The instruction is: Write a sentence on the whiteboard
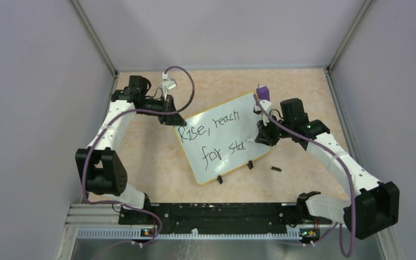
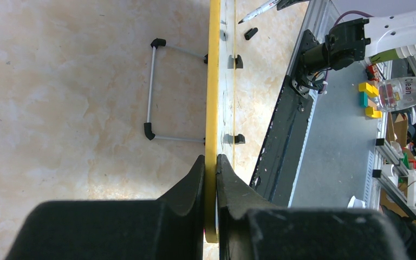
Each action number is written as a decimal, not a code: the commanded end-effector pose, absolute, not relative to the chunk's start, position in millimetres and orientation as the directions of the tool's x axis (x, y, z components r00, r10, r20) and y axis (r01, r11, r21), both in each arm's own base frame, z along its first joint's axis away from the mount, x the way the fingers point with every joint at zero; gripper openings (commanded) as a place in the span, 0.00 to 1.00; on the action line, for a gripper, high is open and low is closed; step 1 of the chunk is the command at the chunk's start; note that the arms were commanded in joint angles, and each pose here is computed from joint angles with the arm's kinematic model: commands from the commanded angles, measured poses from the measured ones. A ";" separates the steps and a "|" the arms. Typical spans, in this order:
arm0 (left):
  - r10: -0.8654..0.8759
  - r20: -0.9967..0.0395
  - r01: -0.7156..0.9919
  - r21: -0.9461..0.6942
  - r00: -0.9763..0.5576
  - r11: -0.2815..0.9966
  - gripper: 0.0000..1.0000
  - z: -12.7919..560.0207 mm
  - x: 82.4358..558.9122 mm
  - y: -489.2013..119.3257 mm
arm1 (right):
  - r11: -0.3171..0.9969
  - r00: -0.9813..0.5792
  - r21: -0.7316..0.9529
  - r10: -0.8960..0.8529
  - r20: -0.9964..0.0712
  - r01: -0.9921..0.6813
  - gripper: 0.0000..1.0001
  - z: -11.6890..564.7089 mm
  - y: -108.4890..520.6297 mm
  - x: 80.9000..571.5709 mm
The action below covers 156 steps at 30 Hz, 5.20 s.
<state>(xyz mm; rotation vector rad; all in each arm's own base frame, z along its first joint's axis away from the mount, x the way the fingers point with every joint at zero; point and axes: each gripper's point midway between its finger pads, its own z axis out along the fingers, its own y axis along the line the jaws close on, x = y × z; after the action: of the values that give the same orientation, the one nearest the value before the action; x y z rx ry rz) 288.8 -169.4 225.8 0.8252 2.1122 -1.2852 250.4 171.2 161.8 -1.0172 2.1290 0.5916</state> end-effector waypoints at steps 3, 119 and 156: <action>0.256 -0.718 0.751 -0.542 -0.647 0.378 0.00 217.2 296.6 -168.6 | 0.573 -0.402 0.086 -0.452 -0.796 -0.815 0.00 179.8 180.7 265.9; 0.252 -0.714 0.746 -0.552 -0.654 0.372 0.00 217.9 298.0 -169.6 | 0.620 -0.453 0.074 -0.481 -0.751 -0.781 0.00 148.4 155.6 267.2; 0.252 -0.710 0.742 -0.553 -0.658 0.379 0.00 216.3 299.6 -169.3 | 0.627 -0.473 0.050 -0.529 -0.705 -0.777 0.00 133.3 136.2 257.0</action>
<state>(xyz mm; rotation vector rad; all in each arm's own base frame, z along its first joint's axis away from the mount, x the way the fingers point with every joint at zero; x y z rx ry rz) 290.7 -169.7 224.6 0.8132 2.1182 -1.3000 254.4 136.8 132.3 -0.9971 2.2227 0.4940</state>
